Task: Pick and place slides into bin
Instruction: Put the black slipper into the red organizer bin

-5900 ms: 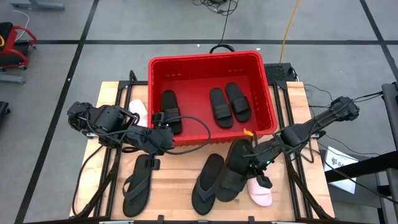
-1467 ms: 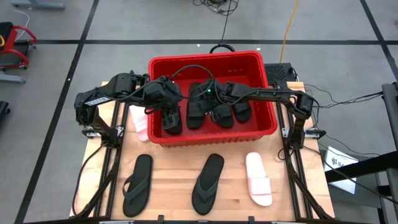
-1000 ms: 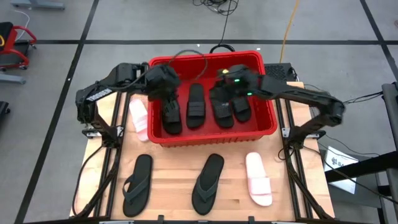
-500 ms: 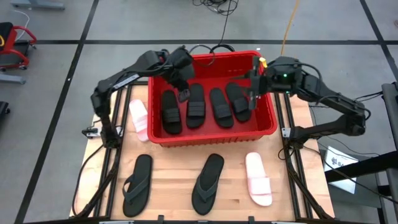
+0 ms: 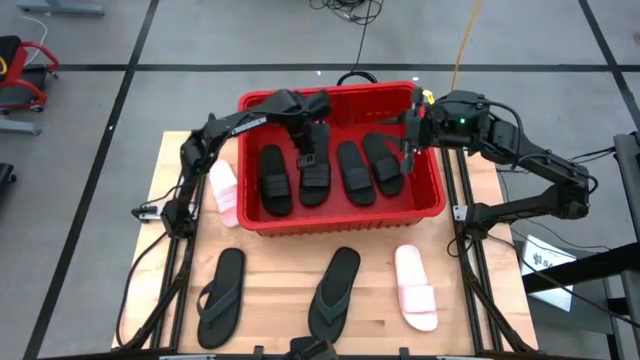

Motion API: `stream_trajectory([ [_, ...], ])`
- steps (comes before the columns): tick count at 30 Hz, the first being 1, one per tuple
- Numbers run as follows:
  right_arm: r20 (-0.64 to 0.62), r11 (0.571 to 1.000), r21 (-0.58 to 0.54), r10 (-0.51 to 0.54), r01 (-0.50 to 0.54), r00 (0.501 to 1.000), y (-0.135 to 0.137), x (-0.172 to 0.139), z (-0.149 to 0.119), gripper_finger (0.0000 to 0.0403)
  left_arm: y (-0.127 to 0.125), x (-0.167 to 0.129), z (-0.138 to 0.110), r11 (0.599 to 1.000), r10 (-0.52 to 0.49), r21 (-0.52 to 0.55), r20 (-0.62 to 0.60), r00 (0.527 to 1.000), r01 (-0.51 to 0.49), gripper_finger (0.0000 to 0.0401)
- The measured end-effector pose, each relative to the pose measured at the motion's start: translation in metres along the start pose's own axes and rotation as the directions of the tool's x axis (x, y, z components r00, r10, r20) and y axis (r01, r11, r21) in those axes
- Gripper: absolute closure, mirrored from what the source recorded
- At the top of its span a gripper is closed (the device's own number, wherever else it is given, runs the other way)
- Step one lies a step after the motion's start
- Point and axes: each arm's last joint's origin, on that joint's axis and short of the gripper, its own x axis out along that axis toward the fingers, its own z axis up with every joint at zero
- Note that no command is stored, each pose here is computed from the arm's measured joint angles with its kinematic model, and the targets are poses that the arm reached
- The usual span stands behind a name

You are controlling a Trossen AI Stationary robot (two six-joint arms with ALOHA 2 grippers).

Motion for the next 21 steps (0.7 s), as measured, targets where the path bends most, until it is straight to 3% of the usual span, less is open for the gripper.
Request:
stream_trajectory([
  [15,0.012,1.0,0.0,-0.029,0.029,1.0,-0.002,0.0,0.002,0.031,0.016,0.028,0.007,1.0,-0.012,0.026,0.026,1.0,0.012,0.0304],
  [21,-0.026,0.996,0.025,-0.083,0.084,0.996,-0.003,0.0,0.0,0.0309,0.015,0.028,0.02,0.995,-0.072,0.082,0.174,0.982,0.058,0.0304],
])
